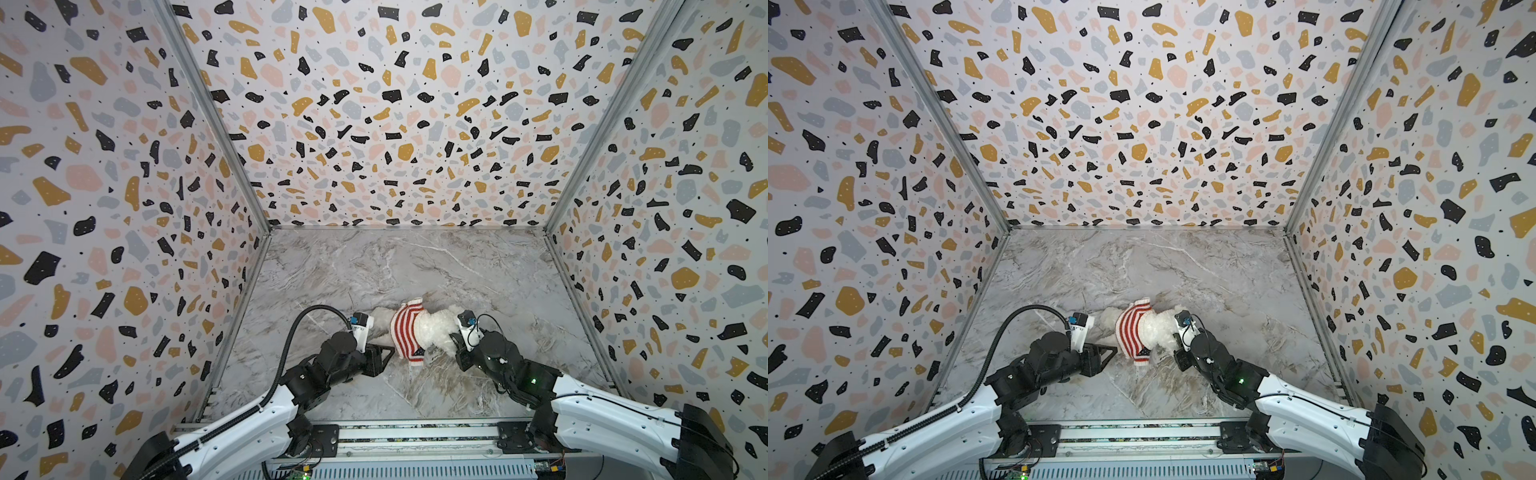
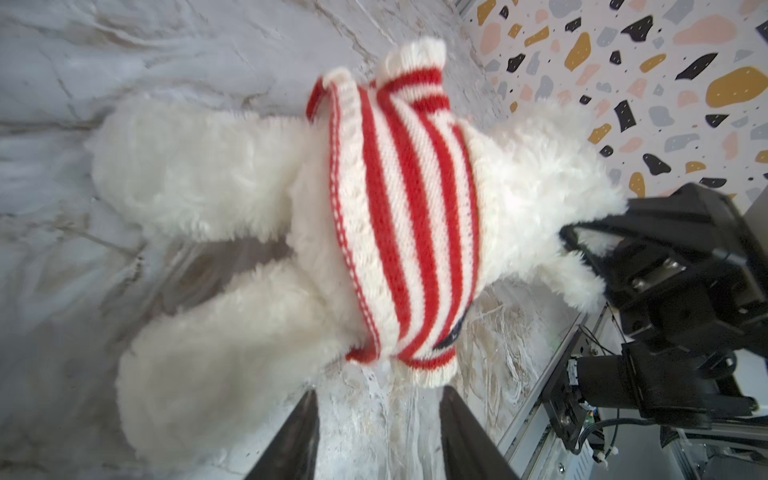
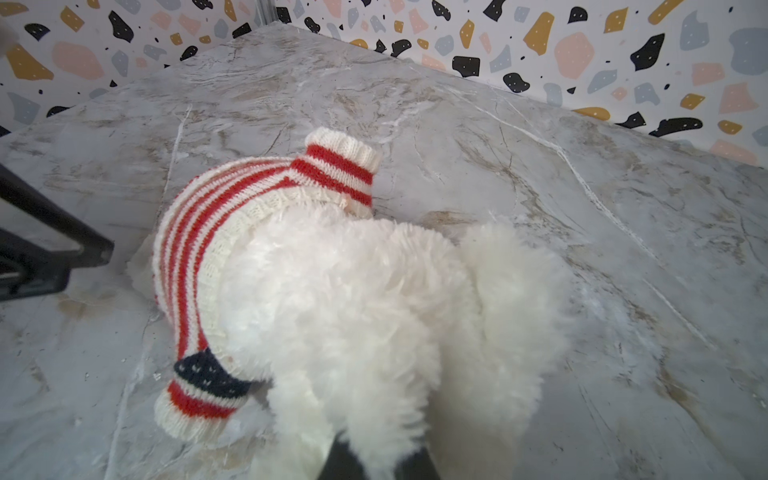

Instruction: Dress the teddy bear

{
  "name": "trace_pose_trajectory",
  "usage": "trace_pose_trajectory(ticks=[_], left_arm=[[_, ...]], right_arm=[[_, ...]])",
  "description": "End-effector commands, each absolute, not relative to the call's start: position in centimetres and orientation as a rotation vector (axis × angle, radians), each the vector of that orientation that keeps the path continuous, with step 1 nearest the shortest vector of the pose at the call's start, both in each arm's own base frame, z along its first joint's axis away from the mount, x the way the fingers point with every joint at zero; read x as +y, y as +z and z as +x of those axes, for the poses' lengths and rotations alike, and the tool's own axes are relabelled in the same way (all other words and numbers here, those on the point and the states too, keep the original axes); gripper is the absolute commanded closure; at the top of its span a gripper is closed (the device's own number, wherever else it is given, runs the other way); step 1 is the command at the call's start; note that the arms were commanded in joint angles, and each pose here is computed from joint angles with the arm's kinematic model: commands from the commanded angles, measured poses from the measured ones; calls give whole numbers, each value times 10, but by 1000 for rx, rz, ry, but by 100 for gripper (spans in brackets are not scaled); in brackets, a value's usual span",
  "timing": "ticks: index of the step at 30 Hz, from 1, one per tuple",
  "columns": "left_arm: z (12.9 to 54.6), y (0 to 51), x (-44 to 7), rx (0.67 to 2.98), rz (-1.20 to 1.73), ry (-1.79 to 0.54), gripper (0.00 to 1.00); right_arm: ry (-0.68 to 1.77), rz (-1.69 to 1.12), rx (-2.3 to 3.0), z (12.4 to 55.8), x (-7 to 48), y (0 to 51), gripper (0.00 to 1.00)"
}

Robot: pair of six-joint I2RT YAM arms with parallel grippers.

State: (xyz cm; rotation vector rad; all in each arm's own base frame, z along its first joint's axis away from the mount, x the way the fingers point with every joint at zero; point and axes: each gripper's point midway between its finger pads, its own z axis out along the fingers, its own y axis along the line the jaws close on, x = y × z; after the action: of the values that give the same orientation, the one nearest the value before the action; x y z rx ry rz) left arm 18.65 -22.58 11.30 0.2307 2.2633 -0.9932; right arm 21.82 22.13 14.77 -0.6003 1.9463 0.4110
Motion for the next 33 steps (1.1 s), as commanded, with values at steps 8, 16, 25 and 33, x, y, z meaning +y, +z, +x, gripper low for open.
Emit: trace_pose_trajectory(ticks=[8, 16, 25, 33], left_arm=[[199, 113, -257, 2203, 234, -1022, 61], [215, 102, -252, 2191, 172, -937, 72], [220, 100, -257, 2184, 170, -932, 94], [223, 86, -230, 2230, 86, -789, 100]], right_arm=[[483, -540, 1963, 222, 229, 163, 100], [493, -538, 1967, 222, 229, 161, 100], [501, -539, 1967, 222, 230, 162, 100], [488, -528, 1978, 223, 224, 162, 100]])
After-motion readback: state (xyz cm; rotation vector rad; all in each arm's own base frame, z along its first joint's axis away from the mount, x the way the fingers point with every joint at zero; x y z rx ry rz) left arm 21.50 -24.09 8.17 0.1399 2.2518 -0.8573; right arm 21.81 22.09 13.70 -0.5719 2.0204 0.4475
